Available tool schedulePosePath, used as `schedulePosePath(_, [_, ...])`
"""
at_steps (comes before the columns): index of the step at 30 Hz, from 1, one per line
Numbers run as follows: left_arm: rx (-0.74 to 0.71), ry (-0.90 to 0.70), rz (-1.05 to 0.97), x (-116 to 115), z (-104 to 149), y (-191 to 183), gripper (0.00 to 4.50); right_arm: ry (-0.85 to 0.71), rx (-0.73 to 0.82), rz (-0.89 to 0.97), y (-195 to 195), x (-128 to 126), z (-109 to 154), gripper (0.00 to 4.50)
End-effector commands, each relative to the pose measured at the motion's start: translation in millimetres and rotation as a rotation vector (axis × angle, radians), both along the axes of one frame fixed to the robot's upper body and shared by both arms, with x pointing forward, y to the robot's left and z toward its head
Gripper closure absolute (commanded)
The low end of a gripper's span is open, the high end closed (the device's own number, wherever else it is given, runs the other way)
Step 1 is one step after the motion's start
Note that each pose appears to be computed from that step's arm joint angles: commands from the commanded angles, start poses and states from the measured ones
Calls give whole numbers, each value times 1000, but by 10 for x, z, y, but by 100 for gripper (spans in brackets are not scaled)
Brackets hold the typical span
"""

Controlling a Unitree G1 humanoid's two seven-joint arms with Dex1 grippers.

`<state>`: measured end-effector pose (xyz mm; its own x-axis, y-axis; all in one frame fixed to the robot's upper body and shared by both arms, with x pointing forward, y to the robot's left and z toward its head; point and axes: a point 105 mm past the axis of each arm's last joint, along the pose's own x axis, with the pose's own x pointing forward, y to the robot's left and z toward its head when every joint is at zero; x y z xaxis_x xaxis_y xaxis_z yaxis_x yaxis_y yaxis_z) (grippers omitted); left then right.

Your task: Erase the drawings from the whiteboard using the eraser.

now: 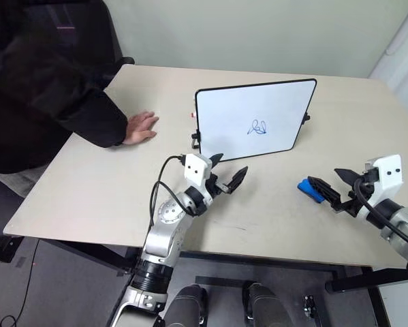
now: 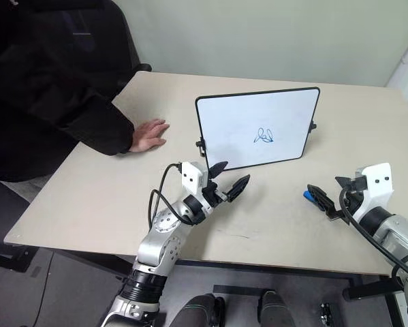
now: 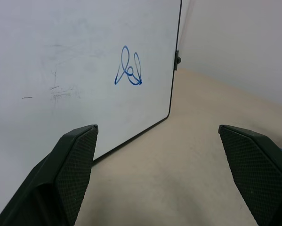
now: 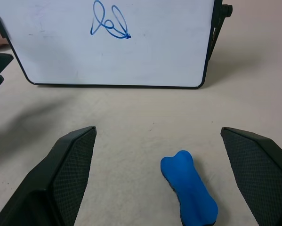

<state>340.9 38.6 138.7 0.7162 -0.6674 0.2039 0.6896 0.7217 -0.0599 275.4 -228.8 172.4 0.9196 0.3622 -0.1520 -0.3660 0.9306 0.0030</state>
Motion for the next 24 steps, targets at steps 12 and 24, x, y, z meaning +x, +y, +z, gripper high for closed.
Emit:
schedulePosePath(12, [-25,-29,-31,-11,80,-100,0,210,-78,105,3,-91,57,1])
schedulePosePath(24, [-47,-36,-8,-37,94,-67,0,531,-419,337,-53,227,-62,1])
